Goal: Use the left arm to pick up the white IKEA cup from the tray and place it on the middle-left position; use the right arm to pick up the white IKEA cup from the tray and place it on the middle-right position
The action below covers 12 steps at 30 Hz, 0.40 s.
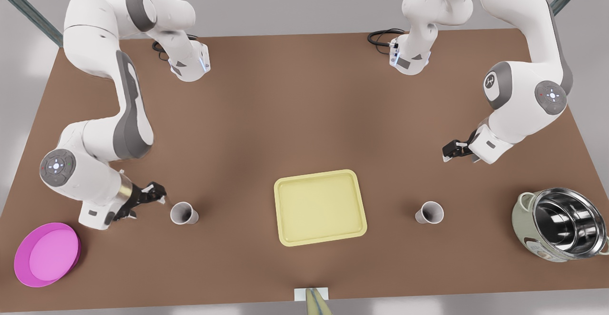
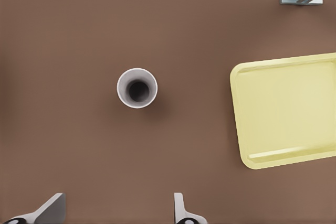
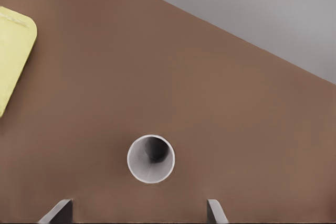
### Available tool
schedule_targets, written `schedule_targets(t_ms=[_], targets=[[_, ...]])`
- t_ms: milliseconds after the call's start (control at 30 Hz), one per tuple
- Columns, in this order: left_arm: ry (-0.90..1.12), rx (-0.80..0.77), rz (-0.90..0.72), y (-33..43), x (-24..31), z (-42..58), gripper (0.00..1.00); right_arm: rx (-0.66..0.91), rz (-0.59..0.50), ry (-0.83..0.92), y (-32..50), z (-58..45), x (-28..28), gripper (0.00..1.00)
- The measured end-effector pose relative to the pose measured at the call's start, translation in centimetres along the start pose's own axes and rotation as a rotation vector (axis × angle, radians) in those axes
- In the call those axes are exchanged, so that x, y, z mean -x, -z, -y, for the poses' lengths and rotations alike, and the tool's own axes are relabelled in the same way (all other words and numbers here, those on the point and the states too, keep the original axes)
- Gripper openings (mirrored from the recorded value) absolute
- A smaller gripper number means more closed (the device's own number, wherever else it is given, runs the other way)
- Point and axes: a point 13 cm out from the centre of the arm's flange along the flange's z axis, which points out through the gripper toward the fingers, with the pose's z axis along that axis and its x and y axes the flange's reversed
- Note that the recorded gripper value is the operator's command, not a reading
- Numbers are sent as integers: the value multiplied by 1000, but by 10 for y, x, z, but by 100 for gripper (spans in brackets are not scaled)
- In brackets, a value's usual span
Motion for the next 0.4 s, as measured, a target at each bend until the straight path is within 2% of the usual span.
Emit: schedule_targets(t_ms=[200,400], targets=[[2,0,-1,0,0,1,100,-30,-100,-71,27,-36,-25,100],[-10,20,13,5,4,2,100,-39,-198,-152,32,7,-68,100]])
